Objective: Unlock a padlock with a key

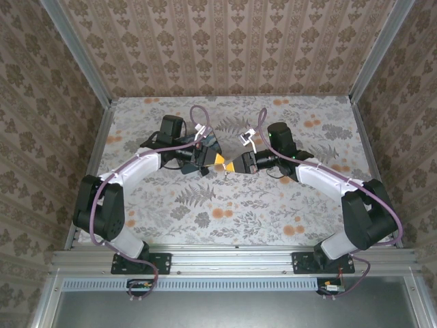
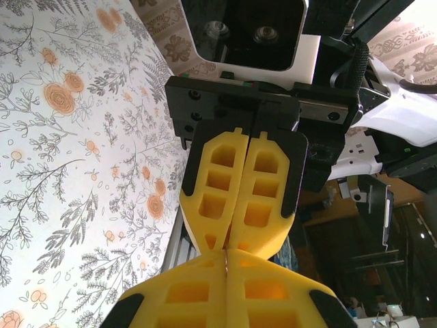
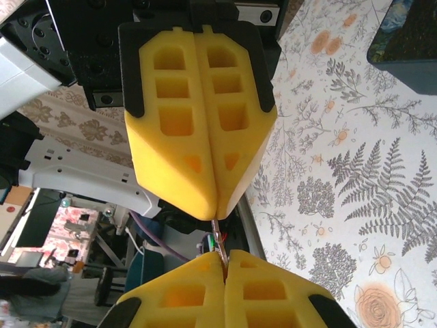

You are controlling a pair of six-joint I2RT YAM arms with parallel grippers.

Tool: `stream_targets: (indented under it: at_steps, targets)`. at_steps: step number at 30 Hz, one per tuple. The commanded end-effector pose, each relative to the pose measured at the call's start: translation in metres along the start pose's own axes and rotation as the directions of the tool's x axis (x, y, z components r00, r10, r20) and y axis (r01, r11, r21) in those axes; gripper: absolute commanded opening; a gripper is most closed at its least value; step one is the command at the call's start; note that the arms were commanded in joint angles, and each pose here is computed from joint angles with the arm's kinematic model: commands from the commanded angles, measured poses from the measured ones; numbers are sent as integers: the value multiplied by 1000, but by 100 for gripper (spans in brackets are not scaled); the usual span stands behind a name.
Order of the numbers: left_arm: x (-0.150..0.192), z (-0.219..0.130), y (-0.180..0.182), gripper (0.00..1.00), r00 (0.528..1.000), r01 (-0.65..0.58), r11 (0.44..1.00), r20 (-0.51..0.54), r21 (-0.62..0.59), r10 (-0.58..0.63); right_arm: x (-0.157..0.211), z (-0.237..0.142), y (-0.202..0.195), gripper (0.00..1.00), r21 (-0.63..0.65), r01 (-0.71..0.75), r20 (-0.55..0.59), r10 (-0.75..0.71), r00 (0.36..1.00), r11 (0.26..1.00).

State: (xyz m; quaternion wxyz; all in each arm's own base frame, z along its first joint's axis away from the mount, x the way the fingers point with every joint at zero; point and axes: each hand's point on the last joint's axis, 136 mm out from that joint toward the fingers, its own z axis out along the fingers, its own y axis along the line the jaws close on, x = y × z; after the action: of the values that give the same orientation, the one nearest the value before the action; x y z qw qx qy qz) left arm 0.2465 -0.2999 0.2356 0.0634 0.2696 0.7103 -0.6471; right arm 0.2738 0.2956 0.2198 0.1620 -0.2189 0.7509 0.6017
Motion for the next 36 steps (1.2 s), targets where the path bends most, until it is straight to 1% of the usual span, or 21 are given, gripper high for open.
stream_targets:
  at_steps: [1, 2, 4, 6, 9, 12, 14, 15, 16, 17, 18, 19, 20, 22, 24, 25, 27, 29, 31, 33, 36]
  targets:
    - [2, -2, -11, 0, 999, -34, 999, 2, 17, 34, -5, 2, 6, 0, -11, 56, 20, -56, 998, 998]
    - [1, -3, -8, 0, 1000, -30, 1000, 9, 3, 30, -6, 1, 3, 0, 2, 52, 28, -52, 998, 999]
    - [-4, -12, 4, 9, 999, 3, 999, 46, -54, -1, -7, 0, -3, 0, 31, 41, 37, -42, 998, 999]
    - [-10, -25, 15, 25, 996, 29, 994, 90, -109, -19, -5, 0, -10, 0, 65, 29, 38, -32, 999, 997]
    - [-19, -46, 28, 34, 985, 61, 977, 170, -202, -26, 0, 0, -21, 0, 107, 3, 29, -6, 1000, 994]
    - [-25, -69, 45, 37, 964, 123, 940, 262, -320, -37, 6, -1, -30, 0, 143, -22, 25, 19, 1000, 990]
    - [-19, -81, 62, 38, 953, 185, 877, 300, -444, -48, 7, -2, -37, 0, 171, -40, 30, 35, 999, 985]
    - [-11, -87, 75, 40, 944, 235, 811, 323, -535, -60, 7, -3, -43, 0, 197, -53, 38, 46, 998, 979]
    - [0, -94, 92, 43, 933, 294, 713, 354, -637, -68, 6, -5, -48, 0, 226, -67, 47, 58, 997, 972]
    - [11, -98, 104, 45, 917, 351, 626, 392, -697, -77, 6, -6, -54, 0, 256, -81, 57, 69, 996, 963]
    - [26, -100, 116, 46, 891, 414, 545, 447, -729, -80, 5, -8, -60, 0, 291, -95, 74, 76, 994, 952]
    - [35, -103, 125, 50, 848, 488, 493, 524, -720, -73, 4, -11, -64, 0, 318, -102, 89, 77, 993, 943]
    - [44, -91, 128, 57, 840, 495, 487, 540, -720, -55, 3, -13, -67, 0, 342, -108, 105, 76, 992, 934]
    - [55, -92, 135, 66, 812, 530, 379, 582, -758, 29, 4, -19, -72, 0, 378, -118, 133, 72, 989, 918]
    - [59, -93, 143, 66, 805, 540, 290, 586, -790, 96, 6, -24, -75, 0, 405, -127, 152, 71, 986, 905]
    - [59, -91, 148, 66, 794, 555, 266, 597, -788, 113, 8, -26, -77, 0, 420, -133, 155, 73, 985, 898]
    - [53, -82, 158, 67, 782, 565, 262, 609, -783, 132, 10, -28, -77, 0, 427, -133, 159, 71, 985, 894]
    - [45, -69, 167, 67, 787, 550, 268, 598, -791, 150, 12, -30, -76, 0, 428, -135, 161, 71, 984, 894]
    - [39, -63, 175, 68, 793, 547, 223, 585, -807, 171, 13, -32, -74, 0, 431, -129, 159, 66, 985, 893]
    - [38, -63, 186, 68, 782, 567, 191, 596, -801, 180, 14, -34, -75, 0, 430, -129, 163, 64, 985, 893]
    - [27, -59, 198, 67, 760, 584, 199, 616, -787, 208, 14, -34, -73, 0, 415, -123, 159, 61, 985, 901]
